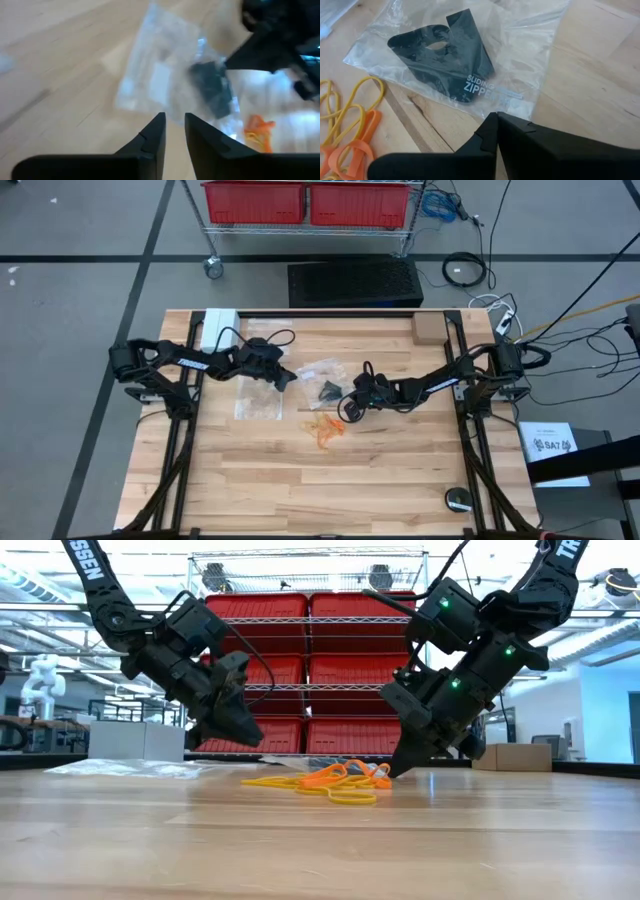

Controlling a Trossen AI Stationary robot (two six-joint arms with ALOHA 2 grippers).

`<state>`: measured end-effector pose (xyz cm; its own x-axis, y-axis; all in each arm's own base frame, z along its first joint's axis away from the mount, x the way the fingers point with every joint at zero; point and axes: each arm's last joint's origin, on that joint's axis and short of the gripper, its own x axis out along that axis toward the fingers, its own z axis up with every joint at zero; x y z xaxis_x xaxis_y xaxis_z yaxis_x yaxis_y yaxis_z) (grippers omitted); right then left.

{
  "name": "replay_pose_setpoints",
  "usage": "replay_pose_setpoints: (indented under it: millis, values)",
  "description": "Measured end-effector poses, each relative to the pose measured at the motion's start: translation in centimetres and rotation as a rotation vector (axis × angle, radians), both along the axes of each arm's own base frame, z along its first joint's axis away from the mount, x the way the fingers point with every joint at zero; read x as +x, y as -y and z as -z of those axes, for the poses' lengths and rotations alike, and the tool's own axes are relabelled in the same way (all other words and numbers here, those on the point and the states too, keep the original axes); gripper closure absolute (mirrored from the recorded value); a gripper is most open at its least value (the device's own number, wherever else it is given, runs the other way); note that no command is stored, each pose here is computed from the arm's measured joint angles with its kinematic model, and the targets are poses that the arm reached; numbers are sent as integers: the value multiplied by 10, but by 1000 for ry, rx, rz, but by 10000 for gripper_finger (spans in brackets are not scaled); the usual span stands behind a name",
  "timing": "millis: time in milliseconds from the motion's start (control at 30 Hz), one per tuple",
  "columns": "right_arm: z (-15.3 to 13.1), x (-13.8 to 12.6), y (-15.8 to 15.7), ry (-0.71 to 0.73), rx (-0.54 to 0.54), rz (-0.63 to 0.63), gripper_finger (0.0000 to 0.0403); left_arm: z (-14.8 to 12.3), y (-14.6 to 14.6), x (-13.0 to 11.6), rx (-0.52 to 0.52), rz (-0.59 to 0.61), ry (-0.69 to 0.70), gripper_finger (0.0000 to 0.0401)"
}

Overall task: Sort rubber bands
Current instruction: Close the transparent zip bag

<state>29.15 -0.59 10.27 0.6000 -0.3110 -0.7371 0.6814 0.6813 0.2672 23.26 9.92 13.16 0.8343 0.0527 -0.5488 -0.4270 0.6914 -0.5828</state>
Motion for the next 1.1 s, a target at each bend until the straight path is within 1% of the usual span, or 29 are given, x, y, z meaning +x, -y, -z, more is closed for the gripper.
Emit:
replay_pose_setpoints:
  millis: [233, 367, 433, 633, 900, 1000, 1100]
  values:
    - [0, 1, 0, 8, -9, -11, 403, 4, -1, 1, -115, -91, -7, 256]
    - [0, 1, 0, 11, -7, -16, 403, 17, -1, 2, -202, -109, -42, 237]
    - [0, 1, 0, 11, -9, -20, 403, 22, -2, 5, -232, -118, -33, 234]
    - [0, 1, -1, 11, -16, -30, 403, 23, -7, 16, -220, -131, 60, 232]
    - [-1, 2, -1, 22, -18, -36, 403, 31, -12, 28, -218, -133, 33, 232]
    - [-1, 3, -2, 27, -19, -41, 403, 32, -15, 34, -183, -112, 31, 233]
    - [-1, 3, -4, 28, -19, -48, 403, 30, -19, 38, -105, -118, 29, 250]
